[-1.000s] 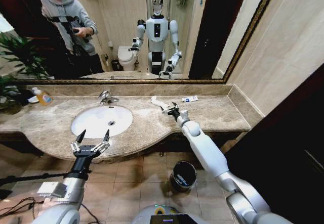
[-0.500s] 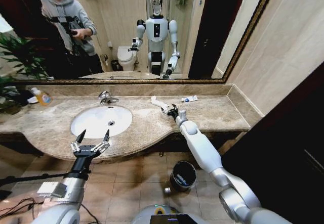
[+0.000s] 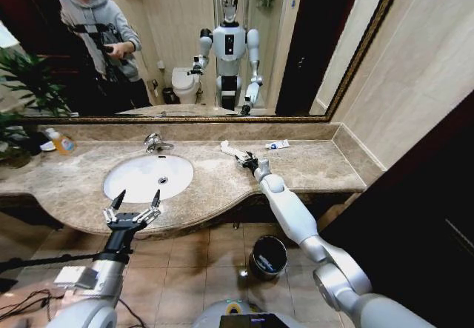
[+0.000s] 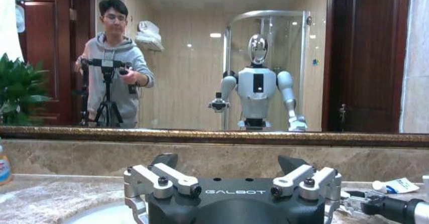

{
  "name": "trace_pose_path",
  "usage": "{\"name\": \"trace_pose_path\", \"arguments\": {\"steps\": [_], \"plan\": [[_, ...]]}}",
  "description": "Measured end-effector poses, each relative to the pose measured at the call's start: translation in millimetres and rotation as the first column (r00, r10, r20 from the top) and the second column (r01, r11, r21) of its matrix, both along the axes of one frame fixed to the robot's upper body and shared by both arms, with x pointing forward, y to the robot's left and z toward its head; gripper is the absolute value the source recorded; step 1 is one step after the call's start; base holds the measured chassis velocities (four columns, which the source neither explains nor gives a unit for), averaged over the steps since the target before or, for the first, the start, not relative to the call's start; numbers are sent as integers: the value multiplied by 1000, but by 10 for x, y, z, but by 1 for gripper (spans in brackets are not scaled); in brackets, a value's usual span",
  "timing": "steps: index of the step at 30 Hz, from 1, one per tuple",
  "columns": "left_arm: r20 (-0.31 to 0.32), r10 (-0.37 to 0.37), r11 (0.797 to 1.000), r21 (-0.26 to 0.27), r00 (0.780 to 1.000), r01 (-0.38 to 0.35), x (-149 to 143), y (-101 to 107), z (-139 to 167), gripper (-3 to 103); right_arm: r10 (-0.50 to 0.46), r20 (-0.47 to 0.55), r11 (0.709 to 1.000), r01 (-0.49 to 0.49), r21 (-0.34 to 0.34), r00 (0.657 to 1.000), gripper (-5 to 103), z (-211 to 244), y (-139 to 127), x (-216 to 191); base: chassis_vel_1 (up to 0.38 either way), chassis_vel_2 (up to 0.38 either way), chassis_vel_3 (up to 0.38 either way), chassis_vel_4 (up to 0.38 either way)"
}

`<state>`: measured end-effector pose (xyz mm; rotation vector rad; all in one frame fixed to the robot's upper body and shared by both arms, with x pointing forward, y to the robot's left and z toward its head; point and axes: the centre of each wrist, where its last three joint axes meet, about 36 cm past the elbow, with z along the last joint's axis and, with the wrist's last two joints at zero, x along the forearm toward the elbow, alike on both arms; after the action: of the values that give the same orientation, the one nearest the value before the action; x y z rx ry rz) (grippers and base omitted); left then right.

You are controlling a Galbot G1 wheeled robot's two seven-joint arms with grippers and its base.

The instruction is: Pick up the trash from the sink and place it in the trash bin.

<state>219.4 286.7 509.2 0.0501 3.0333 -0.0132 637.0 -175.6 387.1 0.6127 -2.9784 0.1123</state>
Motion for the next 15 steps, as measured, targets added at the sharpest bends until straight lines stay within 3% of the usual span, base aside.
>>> {"name": "trace_pose_path", "arguments": {"steps": [9,11,15], "plan": [[0,0,1000,0,1000,0,0,0,0,100,-6,17,1000,6,-15,1000,36,14,-83,-12,0,0,0,0],[0,0,1000,0,1000,0,0,0,0,100,-6,18,1000,6,-16,1000,36,17,-91,-13,0,0,0,0],[0,0,1000,0,1000,0,0,0,0,100,-5,20,1000,5,-16,1000,25,20,-90,-22,0,0,0,0]]}}
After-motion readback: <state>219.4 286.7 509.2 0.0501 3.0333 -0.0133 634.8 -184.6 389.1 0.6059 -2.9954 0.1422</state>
